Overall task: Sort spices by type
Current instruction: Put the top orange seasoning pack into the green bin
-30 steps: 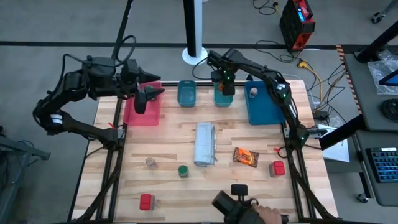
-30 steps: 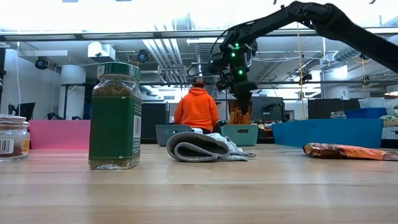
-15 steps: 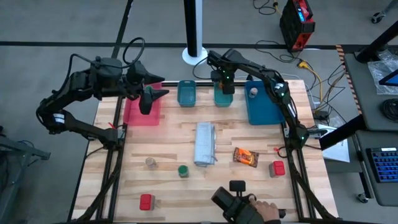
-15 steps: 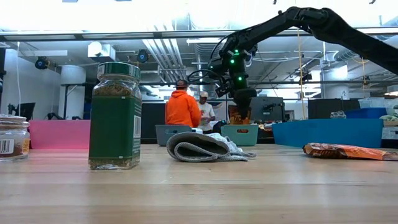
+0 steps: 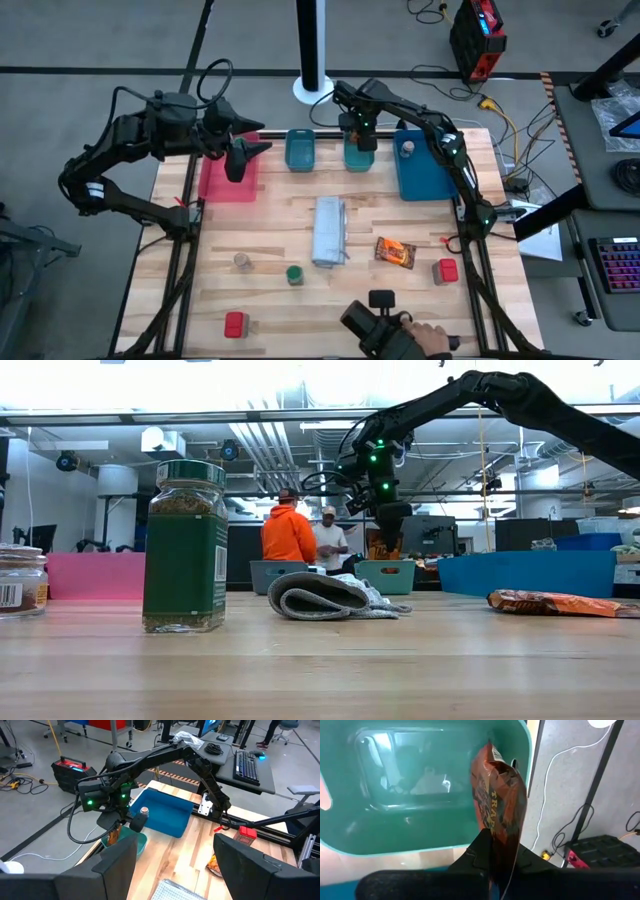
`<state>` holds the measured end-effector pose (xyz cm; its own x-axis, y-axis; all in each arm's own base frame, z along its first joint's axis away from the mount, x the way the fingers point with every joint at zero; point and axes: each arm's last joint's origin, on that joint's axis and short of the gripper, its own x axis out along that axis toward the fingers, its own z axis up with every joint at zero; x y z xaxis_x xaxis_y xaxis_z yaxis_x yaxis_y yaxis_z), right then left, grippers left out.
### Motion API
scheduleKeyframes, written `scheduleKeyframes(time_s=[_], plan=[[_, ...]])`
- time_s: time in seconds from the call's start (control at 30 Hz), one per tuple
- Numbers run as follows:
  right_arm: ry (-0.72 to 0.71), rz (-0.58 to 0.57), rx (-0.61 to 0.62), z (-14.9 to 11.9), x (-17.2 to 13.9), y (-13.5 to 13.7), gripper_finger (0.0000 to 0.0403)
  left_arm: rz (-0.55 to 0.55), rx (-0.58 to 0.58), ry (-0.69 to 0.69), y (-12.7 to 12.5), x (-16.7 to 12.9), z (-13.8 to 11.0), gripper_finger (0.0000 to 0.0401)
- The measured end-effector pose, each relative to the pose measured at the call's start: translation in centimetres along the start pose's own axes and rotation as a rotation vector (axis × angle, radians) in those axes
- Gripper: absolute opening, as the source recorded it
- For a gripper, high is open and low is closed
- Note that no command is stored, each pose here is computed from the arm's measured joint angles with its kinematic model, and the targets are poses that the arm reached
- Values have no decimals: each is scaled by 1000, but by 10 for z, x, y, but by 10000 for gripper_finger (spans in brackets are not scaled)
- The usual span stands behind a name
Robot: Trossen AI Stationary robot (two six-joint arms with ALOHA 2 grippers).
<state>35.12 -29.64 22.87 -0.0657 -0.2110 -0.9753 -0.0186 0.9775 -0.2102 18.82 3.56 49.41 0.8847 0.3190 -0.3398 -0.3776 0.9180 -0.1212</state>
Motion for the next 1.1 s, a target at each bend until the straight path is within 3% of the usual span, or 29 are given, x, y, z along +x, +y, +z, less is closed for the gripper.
scheduleKeyframes(time_s=[0.47,1.1], plan=[[-25,16,81,-3,-17,0,9,1,-39,0,0,0,0,246],[-30,15,142,-2,-16,0,9,55,36,10,0,8,-1,246]])
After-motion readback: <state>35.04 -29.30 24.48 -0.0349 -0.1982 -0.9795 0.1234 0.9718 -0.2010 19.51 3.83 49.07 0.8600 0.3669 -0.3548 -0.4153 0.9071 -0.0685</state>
